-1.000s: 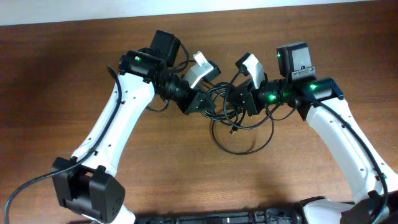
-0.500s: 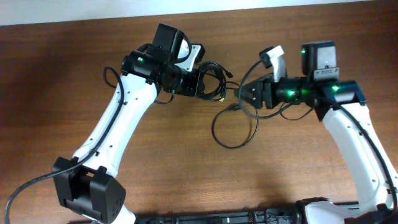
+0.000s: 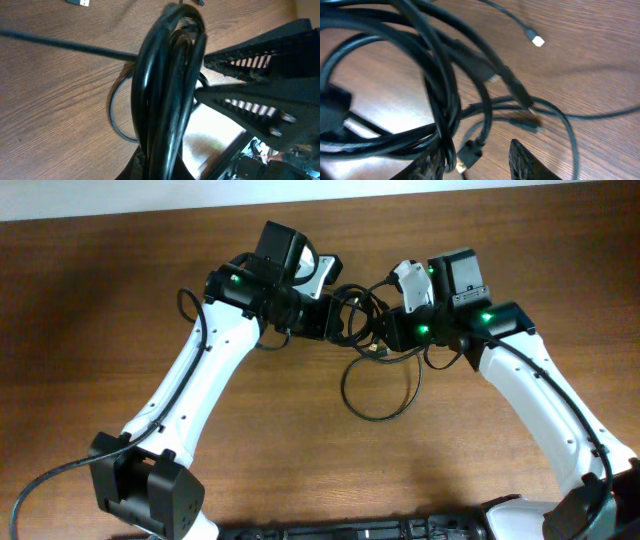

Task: Untangle cables

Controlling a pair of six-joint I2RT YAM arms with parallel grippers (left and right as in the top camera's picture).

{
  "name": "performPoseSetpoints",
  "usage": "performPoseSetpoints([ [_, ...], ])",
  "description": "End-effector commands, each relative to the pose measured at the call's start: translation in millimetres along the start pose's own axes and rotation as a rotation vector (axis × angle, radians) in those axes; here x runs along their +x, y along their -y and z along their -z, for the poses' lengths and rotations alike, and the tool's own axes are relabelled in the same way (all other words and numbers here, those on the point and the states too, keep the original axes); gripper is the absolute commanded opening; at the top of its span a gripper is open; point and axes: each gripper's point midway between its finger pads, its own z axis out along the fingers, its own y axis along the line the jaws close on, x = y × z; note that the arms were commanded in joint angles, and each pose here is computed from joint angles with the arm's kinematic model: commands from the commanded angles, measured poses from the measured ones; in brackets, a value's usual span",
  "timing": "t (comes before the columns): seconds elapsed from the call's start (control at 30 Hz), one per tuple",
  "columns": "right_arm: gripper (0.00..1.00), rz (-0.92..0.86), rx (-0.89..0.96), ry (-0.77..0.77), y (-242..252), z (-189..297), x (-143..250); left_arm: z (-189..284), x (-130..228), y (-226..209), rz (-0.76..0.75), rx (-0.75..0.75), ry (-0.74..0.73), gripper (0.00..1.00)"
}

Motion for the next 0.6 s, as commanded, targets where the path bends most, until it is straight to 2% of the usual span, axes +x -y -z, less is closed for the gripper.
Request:
performPoseSetpoints([
  [0.0,0.40,-0.102,0.168,0.015,26.0,3.1,-3.2,8.2,-3.9,13.8,-0.005,0.042,0.022,0.00],
  [0.07,0.40,-0.114,0.162,0.003,25.9,0.3,-0.8,8.3,-4.1,16.6,0.030,0.058,0.021,0.00],
  [0.13,0.40,-0.128,0.140,-0.022,24.7,-8.0,3.3,10.0,-7.8,32.3,0.011,0.146,0.029,0.00],
  [0.2,0.40,-0.220,0.196,-0.016,38.1,-11.0,3.8,11.4,-9.3,40.1,0.000,0.191,0.032,0.00],
  [0.3,0.40,-0.501,0.482,0.066,108.5,13.9,8.0,11.7,-4.4,38.4,0.015,0.185,0.013,0.00],
  [0.4,0.40,-0.634,0.575,0.058,152.6,37.4,25.6,14.0,-3.8,39.3,0.013,0.185,0.015,0.00],
  [0.53,0.41,-0.743,0.635,0.035,185.8,59.2,46.9,13.3,-4.7,35.3,0.007,0.161,0.021,0.00],
  [0.57,0.49,-0.764,0.647,0.027,191.1,63.4,51.9,12.6,-6.0,30.0,0.008,0.130,0.028,0.00],
])
